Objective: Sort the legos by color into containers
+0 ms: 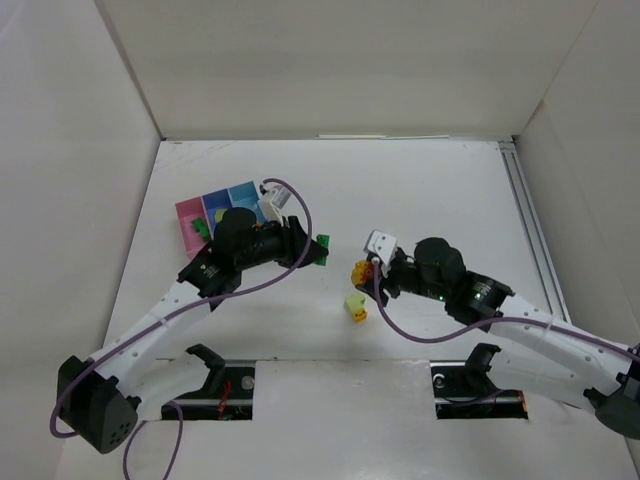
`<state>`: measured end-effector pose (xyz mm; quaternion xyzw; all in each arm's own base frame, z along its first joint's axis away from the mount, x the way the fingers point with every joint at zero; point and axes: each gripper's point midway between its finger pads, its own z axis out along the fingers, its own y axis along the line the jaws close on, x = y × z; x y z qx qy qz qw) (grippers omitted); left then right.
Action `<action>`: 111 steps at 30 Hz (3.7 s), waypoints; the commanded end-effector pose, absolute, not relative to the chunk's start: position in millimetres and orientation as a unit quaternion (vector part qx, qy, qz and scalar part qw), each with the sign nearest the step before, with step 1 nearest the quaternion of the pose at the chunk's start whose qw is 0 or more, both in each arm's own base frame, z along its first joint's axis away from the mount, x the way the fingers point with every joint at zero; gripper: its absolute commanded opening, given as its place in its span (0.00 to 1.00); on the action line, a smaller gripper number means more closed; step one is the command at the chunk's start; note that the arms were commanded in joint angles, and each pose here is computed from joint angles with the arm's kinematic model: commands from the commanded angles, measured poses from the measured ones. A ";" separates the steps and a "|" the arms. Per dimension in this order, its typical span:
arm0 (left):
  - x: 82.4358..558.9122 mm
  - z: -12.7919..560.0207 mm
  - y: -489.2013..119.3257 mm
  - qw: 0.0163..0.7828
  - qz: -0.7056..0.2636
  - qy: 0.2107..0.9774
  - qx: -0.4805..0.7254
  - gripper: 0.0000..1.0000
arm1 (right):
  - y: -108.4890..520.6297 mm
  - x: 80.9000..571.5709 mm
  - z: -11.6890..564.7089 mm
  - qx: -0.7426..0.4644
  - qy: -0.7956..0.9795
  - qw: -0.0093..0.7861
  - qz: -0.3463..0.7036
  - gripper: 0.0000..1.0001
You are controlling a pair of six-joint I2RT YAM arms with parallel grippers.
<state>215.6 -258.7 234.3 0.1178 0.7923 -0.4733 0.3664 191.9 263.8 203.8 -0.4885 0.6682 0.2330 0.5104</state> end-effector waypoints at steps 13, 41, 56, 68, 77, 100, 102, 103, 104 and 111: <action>337.3 210.2 -108.9 0.473 -0.094 0.831 -0.278 0.20 | 248.3 232.9 201.8 -0.383 0.739 0.531 0.158 0.33; 398.8 188.0 -77.2 0.475 -0.034 0.833 -0.280 0.19 | 229.8 257.8 198.1 -0.341 0.763 0.533 0.133 0.33; 395.9 183.0 -58.7 0.465 -0.015 0.834 -0.296 0.19 | 228.1 260.6 194.9 -0.340 0.766 0.529 0.134 0.33; 365.8 161.4 9.0 0.430 0.024 0.819 -0.380 0.19 | 229.1 263.1 185.1 -0.345 0.773 0.515 0.137 0.33; 345.3 162.1 33.1 0.422 0.073 0.800 -0.420 0.19 | 230.9 267.2 182.2 -0.353 0.770 0.513 0.140 0.33; 346.3 142.9 72.1 0.388 0.116 0.792 -0.457 0.34 | 223.5 271.6 178.3 -0.346 0.776 0.509 0.141 0.33; 349.3 144.0 70.6 0.391 0.110 0.794 -0.452 0.39 | 223.1 271.1 181.3 -0.345 0.773 0.512 0.142 0.33; 349.6 140.4 69.4 0.386 0.110 0.799 -0.447 0.39 | 221.4 271.6 184.4 -0.342 0.772 0.517 0.140 0.33; 351.5 141.5 69.4 0.390 0.108 0.798 -0.447 0.39 | 221.4 271.6 184.4 -0.342 0.772 0.517 0.140 0.33; 353.1 136.6 66.3 0.389 0.102 0.806 -0.433 0.39 | 219.9 269.9 183.7 -0.342 0.772 0.518 0.140 0.33</action>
